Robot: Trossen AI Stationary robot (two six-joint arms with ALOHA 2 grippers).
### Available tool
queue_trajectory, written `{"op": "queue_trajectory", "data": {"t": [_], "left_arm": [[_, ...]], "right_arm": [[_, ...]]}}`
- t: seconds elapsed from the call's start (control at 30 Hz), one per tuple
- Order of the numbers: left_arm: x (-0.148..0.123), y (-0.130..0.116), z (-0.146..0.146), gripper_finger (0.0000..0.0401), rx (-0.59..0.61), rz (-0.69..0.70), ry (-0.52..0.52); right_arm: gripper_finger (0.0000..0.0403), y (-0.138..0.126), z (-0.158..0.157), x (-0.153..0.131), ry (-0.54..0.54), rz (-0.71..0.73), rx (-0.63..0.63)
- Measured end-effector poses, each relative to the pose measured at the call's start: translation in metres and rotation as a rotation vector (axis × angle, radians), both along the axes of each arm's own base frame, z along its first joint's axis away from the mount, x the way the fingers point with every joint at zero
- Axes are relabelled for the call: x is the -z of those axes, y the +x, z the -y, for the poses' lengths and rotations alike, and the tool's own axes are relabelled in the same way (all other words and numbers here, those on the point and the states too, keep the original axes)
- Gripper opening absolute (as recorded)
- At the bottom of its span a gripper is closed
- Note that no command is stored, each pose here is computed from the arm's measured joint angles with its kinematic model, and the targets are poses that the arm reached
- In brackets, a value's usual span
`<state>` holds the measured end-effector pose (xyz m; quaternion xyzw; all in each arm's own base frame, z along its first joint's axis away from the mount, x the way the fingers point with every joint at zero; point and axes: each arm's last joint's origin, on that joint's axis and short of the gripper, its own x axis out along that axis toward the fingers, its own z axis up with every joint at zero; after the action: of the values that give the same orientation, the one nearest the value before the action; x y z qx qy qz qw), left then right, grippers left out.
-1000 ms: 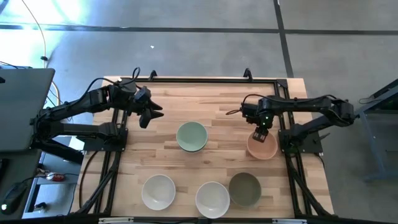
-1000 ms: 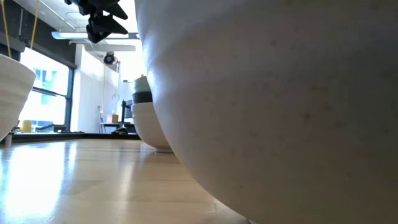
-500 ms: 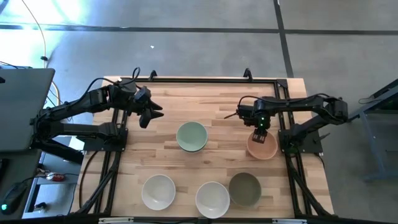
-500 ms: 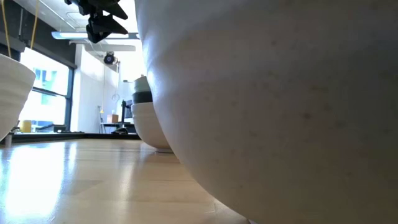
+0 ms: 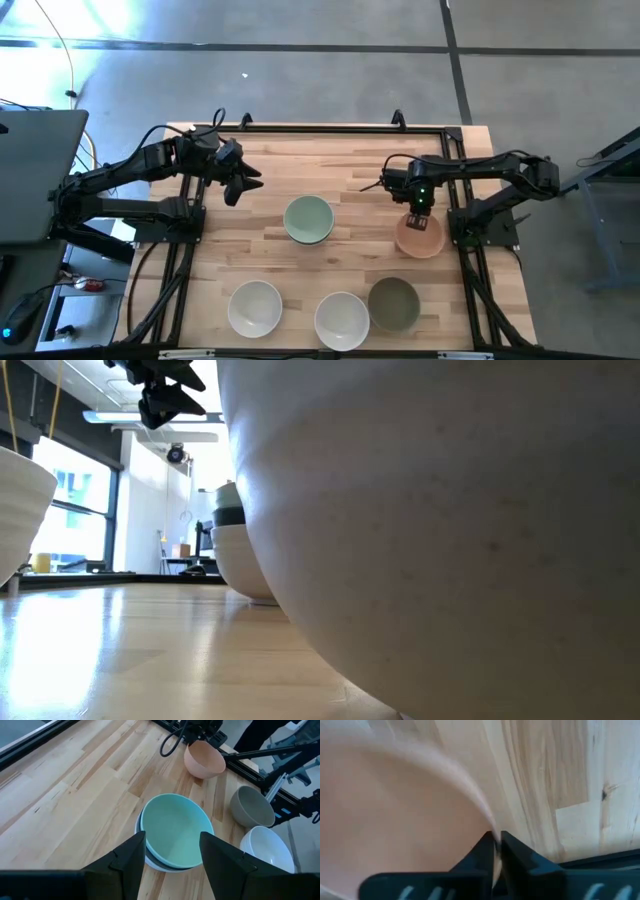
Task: Nest bowls inside each other
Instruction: Stack the light orange bowl on the green bowl
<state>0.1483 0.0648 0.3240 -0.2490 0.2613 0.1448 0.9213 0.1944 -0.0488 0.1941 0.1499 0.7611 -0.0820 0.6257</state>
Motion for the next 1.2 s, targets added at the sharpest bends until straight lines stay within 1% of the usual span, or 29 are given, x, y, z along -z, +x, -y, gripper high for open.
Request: {"op": "queue_trajectory", "data": {"t": [0.07,0.13,0.27,0.57,0.9,1.03,1.2], "left_arm": [[0.000,0.000,0.000,0.0177,0.000,0.000,0.000],[0.000,0.000,0.000,0.0177,0.000,0.000,0.000],[0.000,0.000,0.000,0.0177,0.000,0.000,0.000],[0.000,0.000,0.000,0.0177,0.001,0.000,0.002],[0.000,0.000,0.000,0.0177,0.005,-0.001,0.008],[0.000,0.000,0.000,0.0177,0.006,-0.001,0.009],[0.000,0.000,0.000,0.0177,-0.001,-0.004,0.013]], "right_arm": [[0.0007,0.000,0.000,0.000,0.000,0.005,0.005],[0.0009,0.001,0.000,0.000,-0.003,0.010,0.008],[0.0003,0.001,0.000,0.000,-0.006,0.012,0.012],[0.0001,0.002,0.000,0.000,-0.016,0.009,0.071],[0.0000,0.003,-0.002,-0.001,0.044,0.014,0.233],[0.0000,0.011,0.000,-0.011,0.027,0.055,0.282],[0.0000,0.022,0.005,-0.031,-0.009,0.132,0.318]]}}
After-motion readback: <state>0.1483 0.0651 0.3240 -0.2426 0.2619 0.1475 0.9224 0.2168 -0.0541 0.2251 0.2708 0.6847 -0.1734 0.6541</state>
